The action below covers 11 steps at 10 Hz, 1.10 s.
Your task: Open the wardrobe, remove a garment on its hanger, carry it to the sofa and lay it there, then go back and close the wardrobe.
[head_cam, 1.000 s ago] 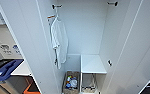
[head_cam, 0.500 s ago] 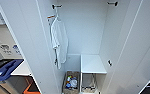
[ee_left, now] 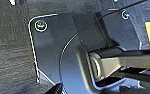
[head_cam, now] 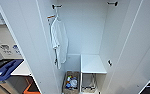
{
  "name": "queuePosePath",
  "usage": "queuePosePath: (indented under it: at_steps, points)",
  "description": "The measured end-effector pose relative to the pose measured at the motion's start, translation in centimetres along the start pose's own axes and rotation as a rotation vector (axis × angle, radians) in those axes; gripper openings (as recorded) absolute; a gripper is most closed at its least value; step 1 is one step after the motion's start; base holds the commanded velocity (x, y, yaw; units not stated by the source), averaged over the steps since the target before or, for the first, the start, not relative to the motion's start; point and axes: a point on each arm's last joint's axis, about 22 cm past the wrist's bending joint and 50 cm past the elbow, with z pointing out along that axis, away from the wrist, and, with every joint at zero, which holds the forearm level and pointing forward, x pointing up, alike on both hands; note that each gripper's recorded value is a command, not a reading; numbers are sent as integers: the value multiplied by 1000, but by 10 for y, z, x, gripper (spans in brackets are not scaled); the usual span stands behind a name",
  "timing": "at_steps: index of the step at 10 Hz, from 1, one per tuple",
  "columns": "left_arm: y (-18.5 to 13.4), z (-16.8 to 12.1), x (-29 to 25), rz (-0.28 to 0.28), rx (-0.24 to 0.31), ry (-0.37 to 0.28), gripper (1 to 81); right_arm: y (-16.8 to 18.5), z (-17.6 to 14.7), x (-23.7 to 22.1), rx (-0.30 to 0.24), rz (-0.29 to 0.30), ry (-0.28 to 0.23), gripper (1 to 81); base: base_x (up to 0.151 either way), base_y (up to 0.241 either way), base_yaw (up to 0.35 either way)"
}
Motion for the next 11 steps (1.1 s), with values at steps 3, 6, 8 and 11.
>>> queuePosePath:
  at_steps: [3,6,8,11]
  points:
    - [-79,-72,19,-1,19,82,811,76,-57,38,-71,10,79,811,0,0,0]
    - [-136,-140,26,-97,53,135,811,126,-107,116,-111,49,230,811,0,0,0]
    - [-186,-187,60,-198,106,217,811,141,-125,167,-115,104,318,811,0,0,0]
    - [-250,-254,153,-346,157,396,811,199,-191,265,-186,164,490,811,0,0,0]
